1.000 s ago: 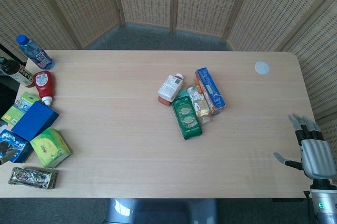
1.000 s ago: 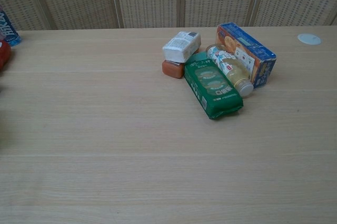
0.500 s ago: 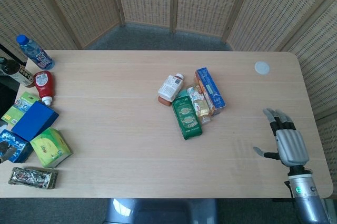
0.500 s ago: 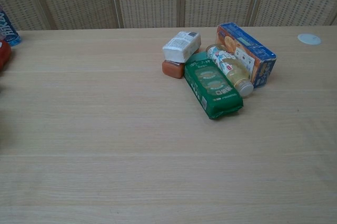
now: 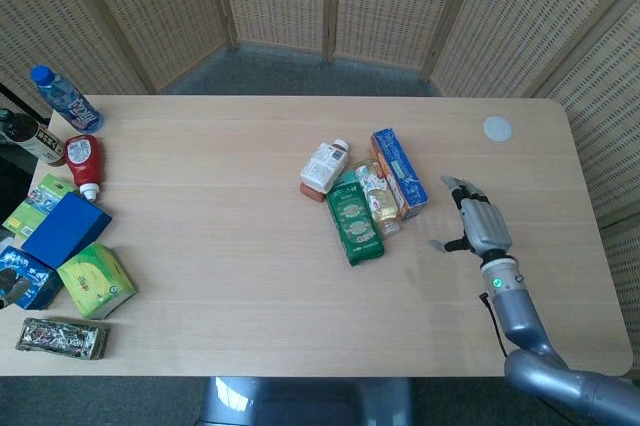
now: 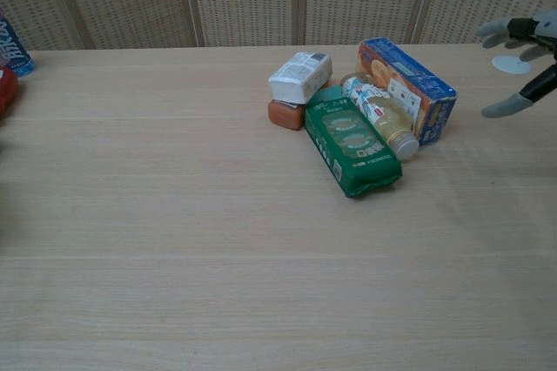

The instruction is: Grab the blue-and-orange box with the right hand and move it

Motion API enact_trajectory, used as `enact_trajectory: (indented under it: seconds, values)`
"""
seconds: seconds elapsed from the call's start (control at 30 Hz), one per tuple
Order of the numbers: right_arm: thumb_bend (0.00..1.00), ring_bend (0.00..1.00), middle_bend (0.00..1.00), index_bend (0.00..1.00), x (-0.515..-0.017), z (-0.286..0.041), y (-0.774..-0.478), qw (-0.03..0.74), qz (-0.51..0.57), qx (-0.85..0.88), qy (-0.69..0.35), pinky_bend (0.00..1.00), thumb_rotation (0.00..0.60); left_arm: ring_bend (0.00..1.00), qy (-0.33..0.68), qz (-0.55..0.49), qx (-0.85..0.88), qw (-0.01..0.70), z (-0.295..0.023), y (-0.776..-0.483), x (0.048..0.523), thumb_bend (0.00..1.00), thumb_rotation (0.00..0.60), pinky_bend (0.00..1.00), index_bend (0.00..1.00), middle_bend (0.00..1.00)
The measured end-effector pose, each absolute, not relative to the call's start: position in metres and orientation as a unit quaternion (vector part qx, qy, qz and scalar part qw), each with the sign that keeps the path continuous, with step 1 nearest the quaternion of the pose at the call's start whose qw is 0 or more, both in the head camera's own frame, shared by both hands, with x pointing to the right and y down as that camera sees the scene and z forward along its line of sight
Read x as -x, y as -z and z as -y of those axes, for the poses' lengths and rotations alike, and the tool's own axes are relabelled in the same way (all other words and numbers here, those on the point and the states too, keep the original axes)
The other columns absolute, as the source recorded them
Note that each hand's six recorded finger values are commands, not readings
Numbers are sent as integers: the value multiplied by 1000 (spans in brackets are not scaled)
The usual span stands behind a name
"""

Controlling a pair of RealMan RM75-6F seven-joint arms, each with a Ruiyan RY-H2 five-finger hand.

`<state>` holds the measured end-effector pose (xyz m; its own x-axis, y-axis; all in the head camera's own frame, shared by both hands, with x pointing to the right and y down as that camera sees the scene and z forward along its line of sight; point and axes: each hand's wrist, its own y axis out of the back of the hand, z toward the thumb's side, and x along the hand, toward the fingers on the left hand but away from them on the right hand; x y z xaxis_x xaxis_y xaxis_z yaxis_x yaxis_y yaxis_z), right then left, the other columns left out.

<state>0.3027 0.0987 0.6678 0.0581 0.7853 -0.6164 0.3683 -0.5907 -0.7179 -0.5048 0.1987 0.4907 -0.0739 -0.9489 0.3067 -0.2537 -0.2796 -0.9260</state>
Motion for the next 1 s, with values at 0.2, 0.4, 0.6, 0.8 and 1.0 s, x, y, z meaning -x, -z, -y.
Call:
enact_trajectory:
  seconds: [0.2, 0.4, 0.6, 0.8, 1.0]
  values:
    - [0, 0, 0, 0, -273, -77, -681, 166, 413, 693, -567, 0, 584, 0, 539, -502, 592, 326, -199, -493, 506, 0, 600, 0, 0, 0]
    - [0, 0, 0, 0, -245, -66, -690, 150, 408, 673, -599, 0, 584, 0, 539, -504, 591, 327, -199, -492, 506, 0, 600, 0, 0, 0]
    - [0, 0, 0, 0, -219, -58, -706, 134, 399, 653, -630, 0, 584, 0, 538, -506, 591, 325, -198, -493, 507, 0, 600, 0, 0, 0]
    - [0, 0, 0, 0, -225, -44, -724, 122, 409, 622, -657, 0, 584, 0, 542, -511, 584, 322, -198, -493, 512, 0, 600, 0, 0, 0]
    - [0, 0, 0, 0, -233, -26, -734, 101, 425, 599, -671, 0, 583, 0, 549, -508, 582, 319, -198, -498, 514, 0, 600, 0, 0, 0]
